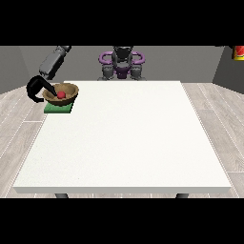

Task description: Pick the cup and pour the ball into the bowl, then pick the bowl and place it on the pad

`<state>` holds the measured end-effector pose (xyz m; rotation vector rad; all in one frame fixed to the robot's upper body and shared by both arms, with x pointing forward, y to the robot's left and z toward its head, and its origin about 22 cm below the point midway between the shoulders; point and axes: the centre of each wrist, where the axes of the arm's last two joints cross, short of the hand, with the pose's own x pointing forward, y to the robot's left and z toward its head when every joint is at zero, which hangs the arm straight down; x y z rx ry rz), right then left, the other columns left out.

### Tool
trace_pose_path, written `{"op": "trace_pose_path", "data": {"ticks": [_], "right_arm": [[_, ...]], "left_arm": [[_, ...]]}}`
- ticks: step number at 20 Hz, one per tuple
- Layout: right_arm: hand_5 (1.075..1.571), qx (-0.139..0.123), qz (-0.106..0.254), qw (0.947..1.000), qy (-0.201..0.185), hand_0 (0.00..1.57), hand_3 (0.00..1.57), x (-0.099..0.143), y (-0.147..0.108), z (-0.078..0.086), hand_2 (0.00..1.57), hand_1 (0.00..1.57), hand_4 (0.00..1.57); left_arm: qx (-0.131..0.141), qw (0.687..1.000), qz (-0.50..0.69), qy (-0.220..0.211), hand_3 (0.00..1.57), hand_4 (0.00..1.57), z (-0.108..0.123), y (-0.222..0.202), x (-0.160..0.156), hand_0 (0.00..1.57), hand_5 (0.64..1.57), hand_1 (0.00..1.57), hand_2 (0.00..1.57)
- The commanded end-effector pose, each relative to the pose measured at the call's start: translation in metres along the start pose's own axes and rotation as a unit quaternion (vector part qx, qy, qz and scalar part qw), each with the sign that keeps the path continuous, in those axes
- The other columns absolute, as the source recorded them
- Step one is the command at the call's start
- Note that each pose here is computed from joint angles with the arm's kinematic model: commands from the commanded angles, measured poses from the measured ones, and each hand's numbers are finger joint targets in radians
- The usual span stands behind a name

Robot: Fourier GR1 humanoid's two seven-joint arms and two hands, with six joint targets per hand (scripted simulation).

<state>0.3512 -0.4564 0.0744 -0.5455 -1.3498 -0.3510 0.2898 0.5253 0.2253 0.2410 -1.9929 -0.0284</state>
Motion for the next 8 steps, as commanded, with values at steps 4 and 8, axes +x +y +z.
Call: {"op": "trace_pose_path", "data": {"ticks": [4,8], "right_arm": [[1.407,0.017,0.035,0.9991,0.017,0.0,0.0,0.013,-0.016,-0.006,0.0,0.0,0.0],[1.375,0.053,0.079,0.9948,0.037,0.0,0.0,0.039,-0.001,-0.007,0.0,0.0,0.2]], "left_arm": [[-0.025,1.0,0.007,-0.007,0.0,1.19,-0.003,-0.014,0.002,0.0,1.569,0.0,0.0],[0.0,0.996,0.003,0.092,0.0,1.19,-0.001,-0.037,-0.034,0.0,1.569,0.0,0.0]]}}
